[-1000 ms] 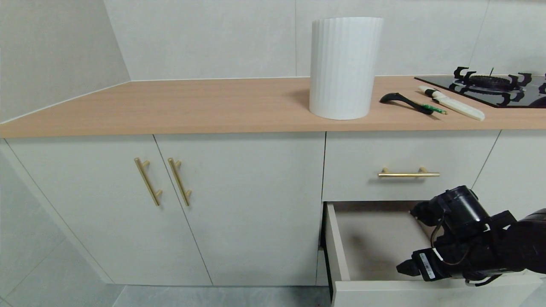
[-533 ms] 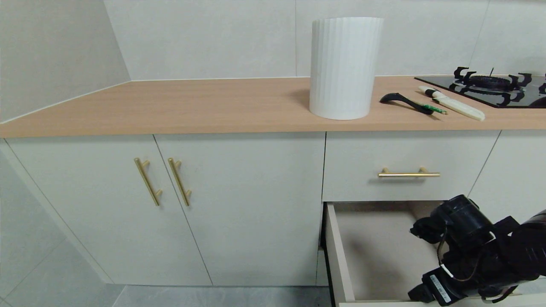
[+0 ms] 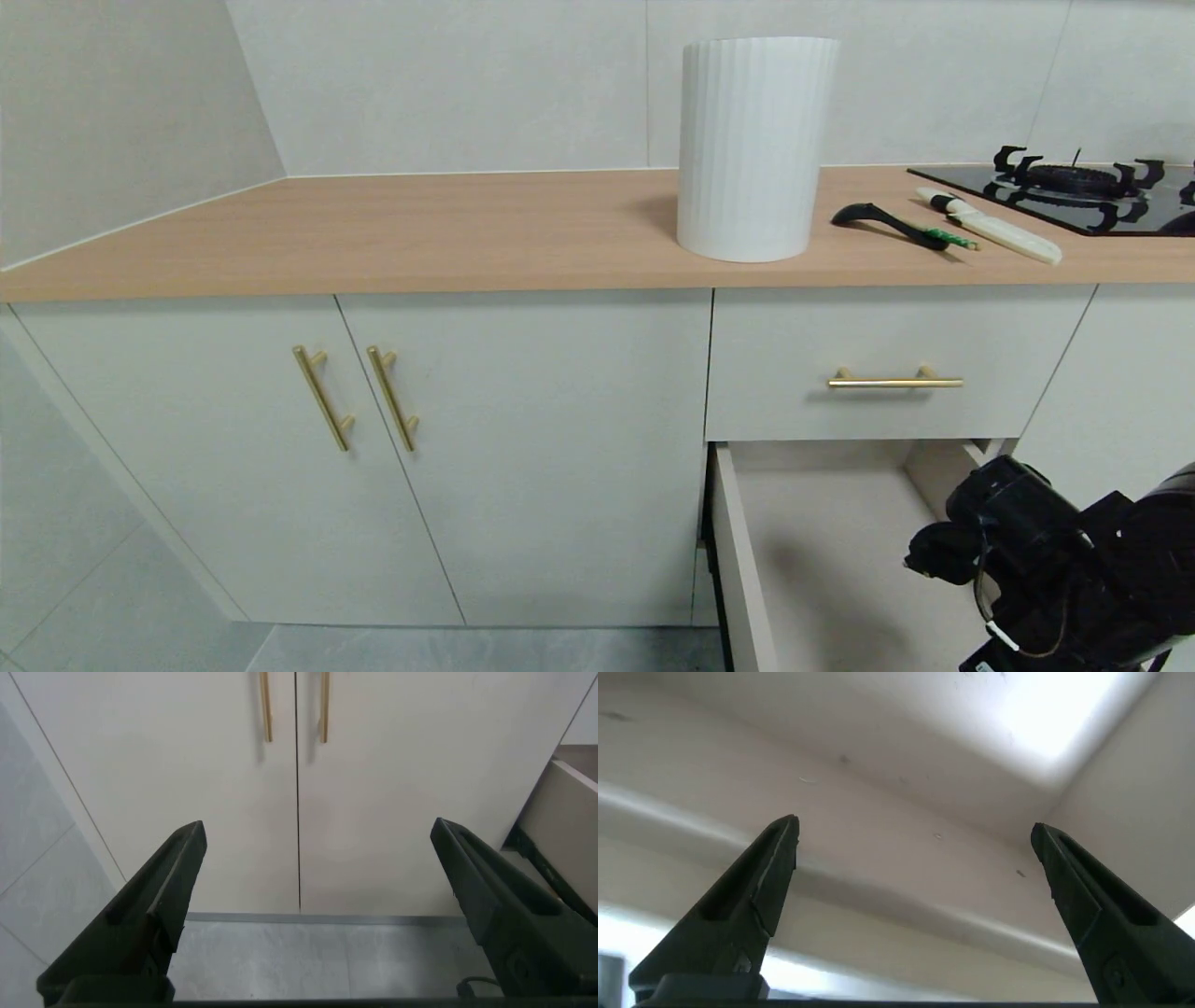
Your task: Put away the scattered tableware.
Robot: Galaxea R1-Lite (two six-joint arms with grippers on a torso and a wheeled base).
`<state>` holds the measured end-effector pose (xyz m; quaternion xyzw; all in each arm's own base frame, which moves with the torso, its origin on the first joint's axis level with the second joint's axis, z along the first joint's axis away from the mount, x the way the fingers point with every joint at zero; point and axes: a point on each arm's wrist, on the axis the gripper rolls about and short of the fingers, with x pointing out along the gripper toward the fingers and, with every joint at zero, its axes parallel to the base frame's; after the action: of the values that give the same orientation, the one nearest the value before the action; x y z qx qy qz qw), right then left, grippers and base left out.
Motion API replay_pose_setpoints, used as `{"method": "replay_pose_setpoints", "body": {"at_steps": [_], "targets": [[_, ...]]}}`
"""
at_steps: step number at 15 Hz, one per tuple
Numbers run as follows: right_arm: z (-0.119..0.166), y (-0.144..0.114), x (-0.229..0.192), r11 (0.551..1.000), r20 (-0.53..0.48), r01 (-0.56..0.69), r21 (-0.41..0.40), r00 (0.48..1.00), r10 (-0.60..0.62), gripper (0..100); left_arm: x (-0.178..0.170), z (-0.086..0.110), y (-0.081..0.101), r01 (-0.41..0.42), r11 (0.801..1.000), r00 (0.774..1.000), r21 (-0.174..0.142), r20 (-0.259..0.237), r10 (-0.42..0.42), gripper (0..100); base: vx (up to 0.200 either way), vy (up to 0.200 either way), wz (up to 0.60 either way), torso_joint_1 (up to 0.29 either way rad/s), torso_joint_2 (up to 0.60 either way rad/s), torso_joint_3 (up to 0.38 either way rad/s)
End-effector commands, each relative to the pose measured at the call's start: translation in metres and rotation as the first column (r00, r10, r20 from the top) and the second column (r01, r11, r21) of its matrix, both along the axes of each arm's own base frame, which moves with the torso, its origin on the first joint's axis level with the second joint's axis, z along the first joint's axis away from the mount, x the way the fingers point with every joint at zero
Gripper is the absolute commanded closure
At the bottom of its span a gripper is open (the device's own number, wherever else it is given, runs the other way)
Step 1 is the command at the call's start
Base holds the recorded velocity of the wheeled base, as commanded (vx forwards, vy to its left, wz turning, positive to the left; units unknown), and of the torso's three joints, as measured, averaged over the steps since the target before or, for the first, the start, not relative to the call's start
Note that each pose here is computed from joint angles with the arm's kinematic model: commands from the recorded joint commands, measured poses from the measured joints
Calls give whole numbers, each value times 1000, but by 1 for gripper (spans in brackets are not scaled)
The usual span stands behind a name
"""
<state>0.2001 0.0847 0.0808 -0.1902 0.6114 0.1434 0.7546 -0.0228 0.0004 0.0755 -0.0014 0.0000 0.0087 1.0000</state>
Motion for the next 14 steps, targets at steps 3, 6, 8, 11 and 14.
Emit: {"method": "replay_pose_setpoints", "body": {"at_steps": [3,6,8,11,14], "targets": [[6,3,7,1000,43,14,22,999,-15,0,0,0,0,-1,1000,1000,0,-2,1,0,0,0,0,0,0,0],[13,9,22,983,152,137,121,976,-155,0,0,0,0,-1,1000,1000,0,-2,1,0,0,0,0,0,0,0],[17,11,29,965,216,184,190,951,-223,0,0,0,0,-1,1000,1000,0,-2,1,0,0,0,0,0,0,0],[19,4,36,954,274,220,205,923,-271,0,0,0,0,-1,1000,1000,0,-2,1,0,0,0,0,0,0,0],[22,4,39,951,310,222,216,908,-283,0,0,0,0,-1,1000,1000,0,-2,1,0,0,0,0,0,0,0]]}}
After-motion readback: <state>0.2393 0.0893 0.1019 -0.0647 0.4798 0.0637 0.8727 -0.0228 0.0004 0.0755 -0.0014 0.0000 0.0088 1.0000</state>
